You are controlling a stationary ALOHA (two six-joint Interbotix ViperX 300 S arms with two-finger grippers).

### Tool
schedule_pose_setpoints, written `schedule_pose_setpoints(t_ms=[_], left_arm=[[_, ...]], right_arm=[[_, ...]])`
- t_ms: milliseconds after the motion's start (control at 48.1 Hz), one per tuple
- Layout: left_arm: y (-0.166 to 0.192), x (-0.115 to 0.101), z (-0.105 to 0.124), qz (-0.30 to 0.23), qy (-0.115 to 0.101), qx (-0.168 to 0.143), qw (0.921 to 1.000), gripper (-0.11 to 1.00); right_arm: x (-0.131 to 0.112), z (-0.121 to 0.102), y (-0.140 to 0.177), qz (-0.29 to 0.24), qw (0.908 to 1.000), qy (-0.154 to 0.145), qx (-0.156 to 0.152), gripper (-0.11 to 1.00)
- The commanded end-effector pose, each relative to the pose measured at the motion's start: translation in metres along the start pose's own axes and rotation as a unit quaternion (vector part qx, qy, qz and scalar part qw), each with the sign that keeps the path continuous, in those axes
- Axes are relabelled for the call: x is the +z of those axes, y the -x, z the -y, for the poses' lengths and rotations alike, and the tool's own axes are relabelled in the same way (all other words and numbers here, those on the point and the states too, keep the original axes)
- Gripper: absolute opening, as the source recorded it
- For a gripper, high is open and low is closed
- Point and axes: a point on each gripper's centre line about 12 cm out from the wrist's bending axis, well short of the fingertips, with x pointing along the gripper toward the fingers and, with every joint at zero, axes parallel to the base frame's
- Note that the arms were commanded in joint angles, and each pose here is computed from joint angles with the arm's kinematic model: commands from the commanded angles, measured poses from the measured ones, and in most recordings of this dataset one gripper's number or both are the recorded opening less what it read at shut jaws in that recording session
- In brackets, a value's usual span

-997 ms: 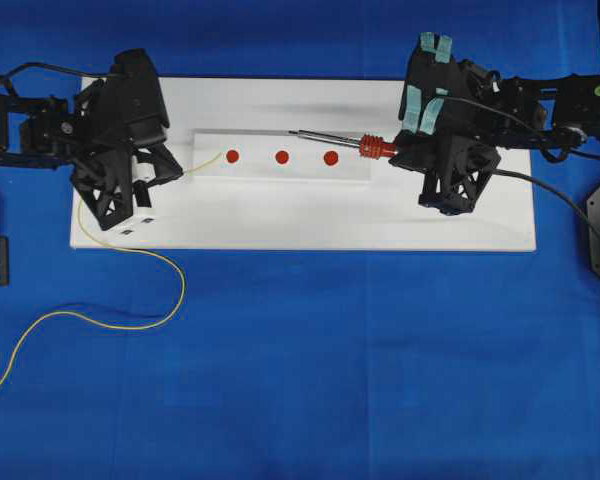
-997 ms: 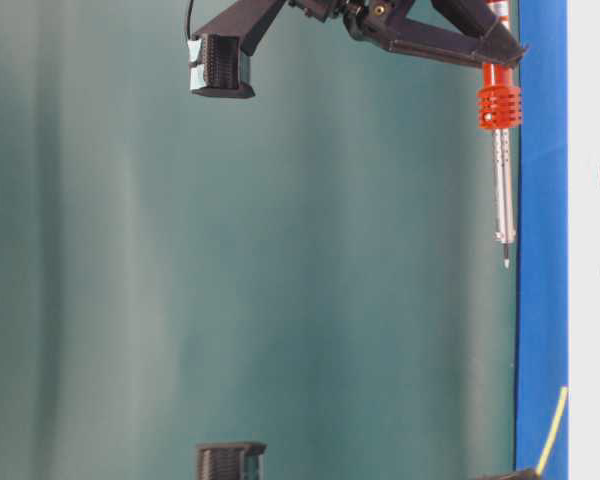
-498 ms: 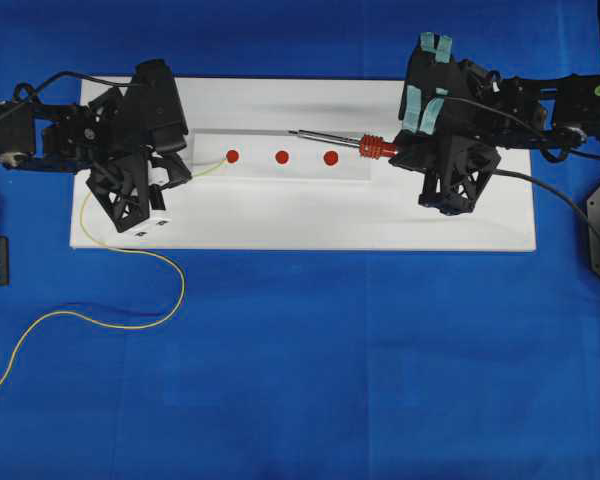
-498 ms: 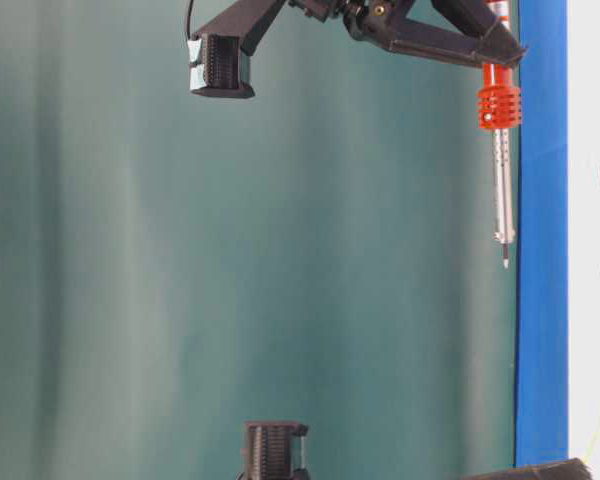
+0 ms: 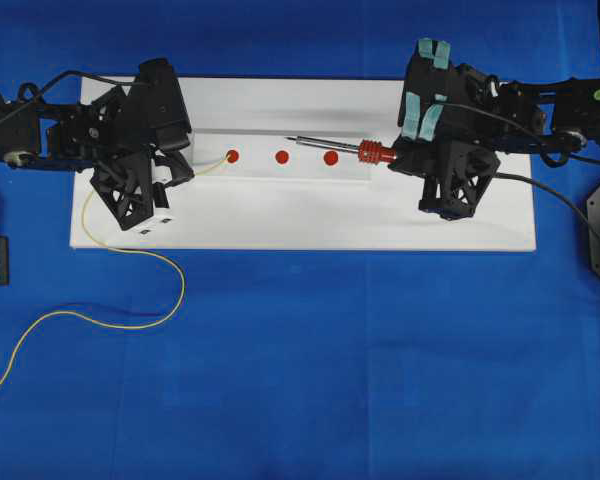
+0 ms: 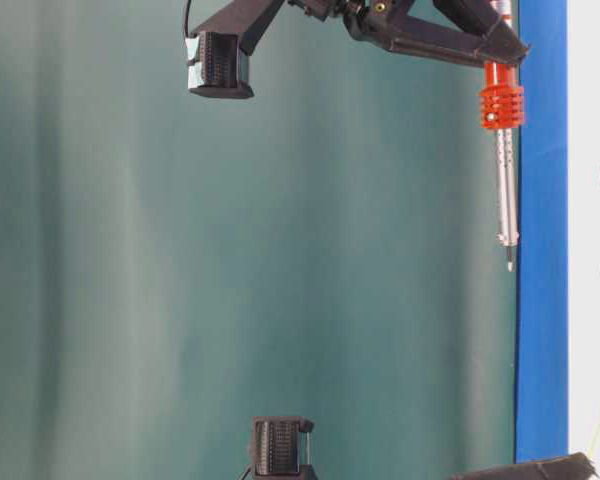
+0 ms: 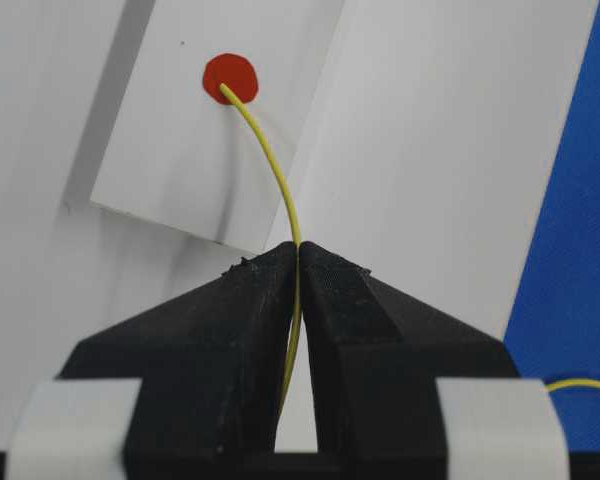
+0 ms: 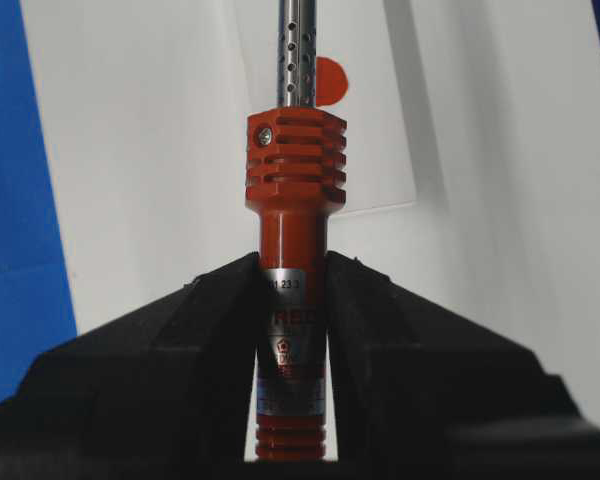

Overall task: Touch the tip of the soldering iron to the tip of the solder at the mark.
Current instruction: 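Move right gripper's iron tip left toward the solder tip at leftmost dot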

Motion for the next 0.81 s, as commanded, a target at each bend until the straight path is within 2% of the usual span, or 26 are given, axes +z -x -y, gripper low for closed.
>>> schedule_pose_setpoints(t_ms=[0,498,789], left_arm=[[0.003,0.011,0.001,0.018,-0.002,-0.002,0.9998,0.03],[0.003,0.010,0.001,0.016,0.001,-0.002,0.9999,0.03],[0.003,0.010,0.001,0.016,0.002,-0.001,0.9999,0.03]], right_arm=[[0.013,-0.004,0.003,0.013,0.9999,0.002,0.004,0.08],[0.052,-0.013,-0.038,-0.048,0.9981,0.040,-0.005,0.08],[0.061,-0.014,-0.056,-0.070,0.9964,0.048,-0.009,0.08]])
